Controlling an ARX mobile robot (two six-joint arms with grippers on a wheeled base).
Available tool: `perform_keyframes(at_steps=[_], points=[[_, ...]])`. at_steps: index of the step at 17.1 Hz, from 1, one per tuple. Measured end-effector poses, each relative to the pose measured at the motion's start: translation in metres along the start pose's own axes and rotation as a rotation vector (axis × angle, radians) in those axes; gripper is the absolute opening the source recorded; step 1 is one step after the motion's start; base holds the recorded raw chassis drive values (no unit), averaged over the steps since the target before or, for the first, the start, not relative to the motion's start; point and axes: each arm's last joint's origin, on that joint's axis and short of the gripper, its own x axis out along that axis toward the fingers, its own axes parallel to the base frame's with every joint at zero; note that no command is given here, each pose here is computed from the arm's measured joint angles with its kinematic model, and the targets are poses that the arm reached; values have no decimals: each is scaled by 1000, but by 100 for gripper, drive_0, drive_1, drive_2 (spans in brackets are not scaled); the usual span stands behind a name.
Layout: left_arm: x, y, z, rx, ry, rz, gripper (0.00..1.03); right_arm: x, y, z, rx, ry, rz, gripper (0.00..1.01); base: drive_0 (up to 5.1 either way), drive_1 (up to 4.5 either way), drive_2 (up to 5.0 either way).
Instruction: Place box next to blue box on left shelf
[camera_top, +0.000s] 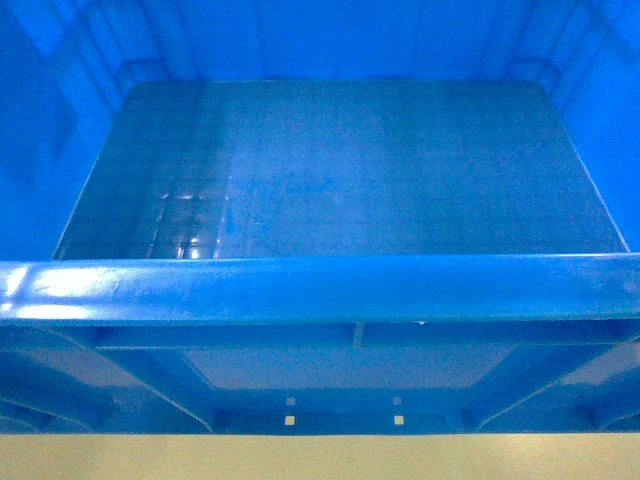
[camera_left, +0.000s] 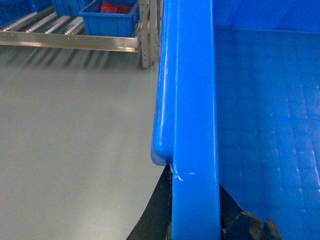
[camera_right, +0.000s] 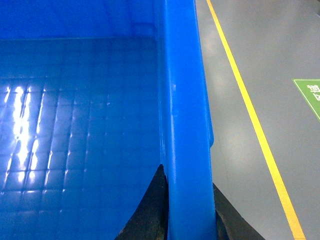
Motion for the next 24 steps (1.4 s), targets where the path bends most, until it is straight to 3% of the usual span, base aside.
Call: perform_keyframes(at_steps=[24], points=[[0, 0, 0, 1, 4, -1, 8, 0, 0, 0, -2, 2, 0, 10, -1, 420, -423]])
